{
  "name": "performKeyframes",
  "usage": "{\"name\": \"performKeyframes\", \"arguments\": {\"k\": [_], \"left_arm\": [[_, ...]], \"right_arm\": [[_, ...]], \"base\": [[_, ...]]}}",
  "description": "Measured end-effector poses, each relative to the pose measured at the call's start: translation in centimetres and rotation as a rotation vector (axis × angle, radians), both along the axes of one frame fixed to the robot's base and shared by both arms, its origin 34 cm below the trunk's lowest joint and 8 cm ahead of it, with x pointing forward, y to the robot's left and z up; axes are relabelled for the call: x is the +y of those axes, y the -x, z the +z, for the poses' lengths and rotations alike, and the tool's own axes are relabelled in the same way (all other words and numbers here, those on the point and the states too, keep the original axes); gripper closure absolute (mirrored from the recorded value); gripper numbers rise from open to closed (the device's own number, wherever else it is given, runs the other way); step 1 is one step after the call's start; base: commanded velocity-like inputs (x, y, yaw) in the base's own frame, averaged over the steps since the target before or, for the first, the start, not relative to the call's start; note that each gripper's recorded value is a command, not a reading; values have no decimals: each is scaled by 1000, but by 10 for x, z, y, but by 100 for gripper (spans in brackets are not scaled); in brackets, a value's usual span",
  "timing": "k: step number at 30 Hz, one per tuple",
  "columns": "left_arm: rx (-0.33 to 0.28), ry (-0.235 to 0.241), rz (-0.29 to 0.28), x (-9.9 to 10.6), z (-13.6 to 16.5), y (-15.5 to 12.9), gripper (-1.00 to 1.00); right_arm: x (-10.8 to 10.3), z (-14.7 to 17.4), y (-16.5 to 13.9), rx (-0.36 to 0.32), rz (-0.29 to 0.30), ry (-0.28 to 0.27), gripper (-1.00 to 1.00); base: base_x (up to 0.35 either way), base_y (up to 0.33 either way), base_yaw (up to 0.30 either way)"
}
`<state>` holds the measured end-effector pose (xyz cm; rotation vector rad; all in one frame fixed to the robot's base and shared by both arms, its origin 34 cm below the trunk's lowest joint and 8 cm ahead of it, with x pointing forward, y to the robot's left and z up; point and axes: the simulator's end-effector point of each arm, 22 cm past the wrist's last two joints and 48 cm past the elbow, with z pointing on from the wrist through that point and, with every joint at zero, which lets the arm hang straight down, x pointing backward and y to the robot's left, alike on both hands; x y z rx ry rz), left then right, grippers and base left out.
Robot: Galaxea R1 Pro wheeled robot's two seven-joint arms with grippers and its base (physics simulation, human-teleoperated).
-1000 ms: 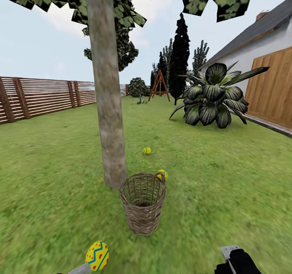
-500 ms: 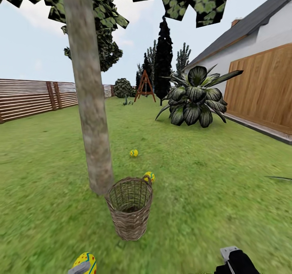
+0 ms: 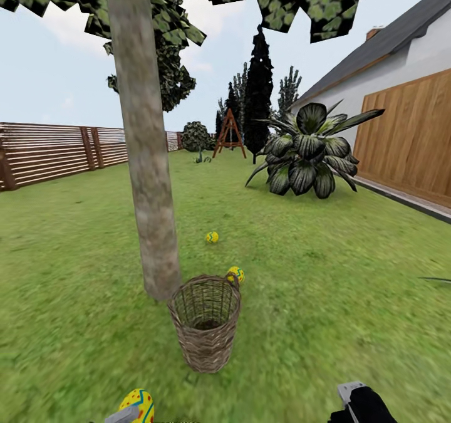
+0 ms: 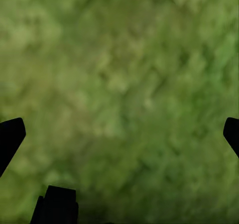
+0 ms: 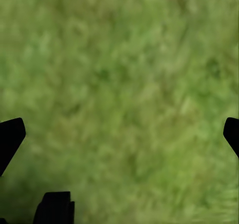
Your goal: Take the three Easter eggs out of the wicker basket on the lawn in the garden, then place them on the lawn next to a single tree (choose any tree) so that all three eggs are next to the same tree and none are left in the basket.
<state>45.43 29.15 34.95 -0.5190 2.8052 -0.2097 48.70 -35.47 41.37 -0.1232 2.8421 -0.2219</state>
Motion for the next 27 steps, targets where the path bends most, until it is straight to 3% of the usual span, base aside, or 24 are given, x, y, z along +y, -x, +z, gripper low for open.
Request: {"name": "performKeyframes", "arguments": {"k": [14,27], "left_arm": [[1,2,-2,-2,8,-1,-100],[3,3,-3,-3,35,-6,-100]], "right_arm": [[-2,9,-1,4,12,23,-100],[-3,36,-7,3,9,21,-100]], "base": [[0,0,270],[0,0,15]]}}
